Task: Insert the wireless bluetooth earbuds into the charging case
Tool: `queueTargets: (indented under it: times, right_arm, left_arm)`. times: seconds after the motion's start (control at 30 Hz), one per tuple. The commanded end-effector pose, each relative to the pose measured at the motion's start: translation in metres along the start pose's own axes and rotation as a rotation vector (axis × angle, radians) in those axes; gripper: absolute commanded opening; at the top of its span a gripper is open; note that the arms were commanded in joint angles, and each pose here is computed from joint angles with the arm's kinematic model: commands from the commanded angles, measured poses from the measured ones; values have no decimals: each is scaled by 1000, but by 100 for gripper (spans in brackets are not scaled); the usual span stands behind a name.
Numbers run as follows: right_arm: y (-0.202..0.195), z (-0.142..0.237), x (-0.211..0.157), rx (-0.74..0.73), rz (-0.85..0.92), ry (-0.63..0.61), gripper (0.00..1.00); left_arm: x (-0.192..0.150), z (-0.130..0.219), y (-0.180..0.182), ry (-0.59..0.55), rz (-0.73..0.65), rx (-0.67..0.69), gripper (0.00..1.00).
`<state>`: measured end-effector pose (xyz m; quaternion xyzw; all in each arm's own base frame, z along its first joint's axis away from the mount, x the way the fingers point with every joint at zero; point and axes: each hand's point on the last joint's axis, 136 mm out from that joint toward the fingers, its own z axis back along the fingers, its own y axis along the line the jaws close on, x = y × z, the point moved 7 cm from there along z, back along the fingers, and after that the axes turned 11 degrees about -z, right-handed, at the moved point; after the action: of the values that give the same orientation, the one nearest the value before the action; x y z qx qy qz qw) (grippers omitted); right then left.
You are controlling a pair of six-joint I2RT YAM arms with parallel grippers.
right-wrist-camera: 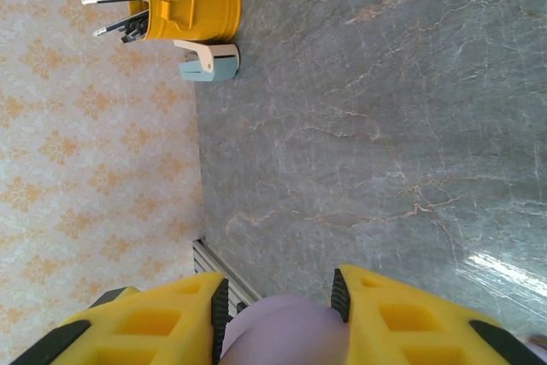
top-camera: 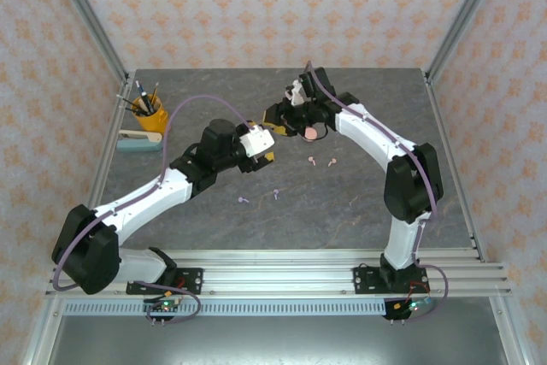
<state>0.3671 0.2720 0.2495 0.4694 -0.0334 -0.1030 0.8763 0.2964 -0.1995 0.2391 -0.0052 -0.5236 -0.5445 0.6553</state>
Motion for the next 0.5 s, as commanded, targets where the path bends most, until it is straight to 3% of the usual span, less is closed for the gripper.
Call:
queueTargets:
  times: [0.0,0.27,0.47]
  right_arm:
    - [25,16,-9,40,59,-12,37]
    - [28,13,-13,37,69,-2,36]
    - [30,13,-15,38,73,1,36]
  left_arm:
    - [9,-1,6,-13,-23,-2,73]
    - [10,-4,6,-3,-27,-26,61]
    - [10,-8,9,10,-26,-19,58]
